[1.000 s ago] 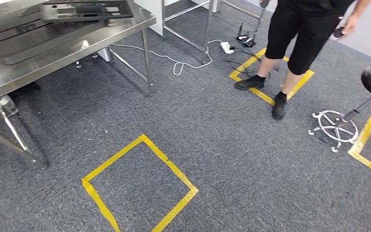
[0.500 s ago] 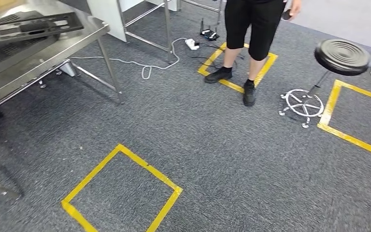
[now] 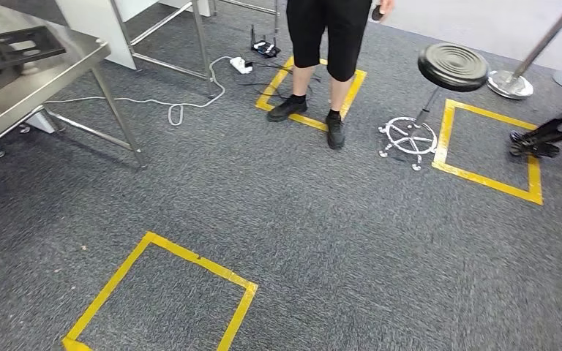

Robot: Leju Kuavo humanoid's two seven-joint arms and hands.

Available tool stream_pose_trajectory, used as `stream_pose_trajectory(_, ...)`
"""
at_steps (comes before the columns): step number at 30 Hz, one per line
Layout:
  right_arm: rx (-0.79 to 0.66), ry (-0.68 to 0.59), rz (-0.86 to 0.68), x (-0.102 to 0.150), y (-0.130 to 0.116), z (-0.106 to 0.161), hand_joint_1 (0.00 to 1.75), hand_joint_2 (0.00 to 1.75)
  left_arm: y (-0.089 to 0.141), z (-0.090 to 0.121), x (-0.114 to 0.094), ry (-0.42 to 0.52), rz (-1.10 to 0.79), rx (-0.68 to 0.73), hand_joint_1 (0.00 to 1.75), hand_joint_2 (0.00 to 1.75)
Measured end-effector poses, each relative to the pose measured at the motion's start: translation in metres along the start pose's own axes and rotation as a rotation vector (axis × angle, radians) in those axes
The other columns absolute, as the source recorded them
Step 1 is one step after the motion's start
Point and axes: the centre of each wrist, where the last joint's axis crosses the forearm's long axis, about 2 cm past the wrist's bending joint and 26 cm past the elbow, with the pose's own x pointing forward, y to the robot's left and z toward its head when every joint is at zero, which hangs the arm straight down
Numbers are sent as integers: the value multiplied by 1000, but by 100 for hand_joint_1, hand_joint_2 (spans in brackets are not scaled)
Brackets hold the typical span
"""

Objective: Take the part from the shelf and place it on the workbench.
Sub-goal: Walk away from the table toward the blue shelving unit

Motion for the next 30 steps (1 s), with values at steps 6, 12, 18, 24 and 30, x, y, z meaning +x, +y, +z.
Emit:
stream_pose_trajectory(6,1,-8,2,4,0,0,0,0,0,0,0,1,-12,9,0,0)
stream_pose_trajectory(12,4,0,3,2,1,0,0,0,1,-1,1,-14,-13,6,0,0)
stream_pose_trajectory(18,12,4,2,2,4,1,0,0,0,1,-2,-17,-13,0,0,0)
stream_pose_trajectory(24,14,8,6,0,4,1,0,0,0,1,-2,-21,-26,10,0,0)
stream_pose_trajectory(30,16,0,9,4,5,1,0,0,1,1,-2,-1,-54,40,0,0)
